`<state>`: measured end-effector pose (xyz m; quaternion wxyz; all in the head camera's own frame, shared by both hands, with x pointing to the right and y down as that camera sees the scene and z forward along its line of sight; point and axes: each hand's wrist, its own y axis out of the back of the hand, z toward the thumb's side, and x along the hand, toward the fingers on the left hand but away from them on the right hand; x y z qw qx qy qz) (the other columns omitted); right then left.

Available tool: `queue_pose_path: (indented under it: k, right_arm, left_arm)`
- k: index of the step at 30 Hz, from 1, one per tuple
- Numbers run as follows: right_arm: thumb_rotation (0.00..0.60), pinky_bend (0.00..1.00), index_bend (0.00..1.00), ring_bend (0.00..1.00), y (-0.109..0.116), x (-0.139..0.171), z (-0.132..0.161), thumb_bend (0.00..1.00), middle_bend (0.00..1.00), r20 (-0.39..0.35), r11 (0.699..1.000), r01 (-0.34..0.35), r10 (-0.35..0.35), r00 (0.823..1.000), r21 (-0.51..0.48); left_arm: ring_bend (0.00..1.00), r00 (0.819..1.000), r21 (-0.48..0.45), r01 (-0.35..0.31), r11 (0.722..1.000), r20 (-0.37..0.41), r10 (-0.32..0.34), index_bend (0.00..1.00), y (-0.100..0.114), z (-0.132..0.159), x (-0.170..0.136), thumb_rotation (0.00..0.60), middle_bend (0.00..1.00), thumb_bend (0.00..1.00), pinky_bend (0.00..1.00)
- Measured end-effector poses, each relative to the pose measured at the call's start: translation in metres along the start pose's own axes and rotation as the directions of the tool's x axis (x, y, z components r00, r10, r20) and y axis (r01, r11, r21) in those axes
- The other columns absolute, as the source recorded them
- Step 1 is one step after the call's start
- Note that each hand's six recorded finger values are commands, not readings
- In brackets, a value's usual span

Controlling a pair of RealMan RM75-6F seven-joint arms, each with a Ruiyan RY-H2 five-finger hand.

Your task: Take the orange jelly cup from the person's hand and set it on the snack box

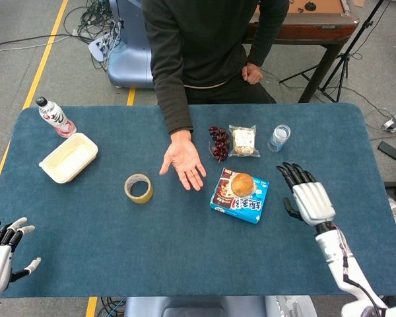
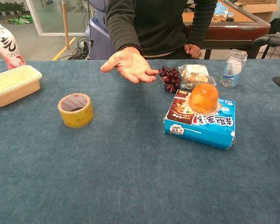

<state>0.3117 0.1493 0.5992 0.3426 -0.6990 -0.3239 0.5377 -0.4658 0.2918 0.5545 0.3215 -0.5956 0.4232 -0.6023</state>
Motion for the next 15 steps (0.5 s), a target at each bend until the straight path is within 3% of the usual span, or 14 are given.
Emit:
queue_pose_path:
  k: [10, 15]
  right_arm:
    - [0.600, 0.16, 0.00, 0.00, 0.010, 0.083, -0.040, 0.49, 0.10, 0.119, 0.990, 0.140, -0.139, 0.983, 0.002]
    - [0.600, 0.16, 0.00, 0.00, 0.005, 0.108, -0.048, 0.49, 0.11, 0.147, 0.988, 0.156, -0.153, 0.977, -0.010]
  left_arm:
    - [0.14, 1.000, 0.001, 0.002, 1.000, 0.016, -0.002, 0.29, -0.003, 0.008, 0.007, 0.600, 0.16, 0.17, 0.03]
    - [0.14, 1.000, 0.001, 0.003, 1.000, 0.019, -0.003, 0.29, -0.003, 0.012, 0.010, 0.600, 0.16, 0.17, 0.03]
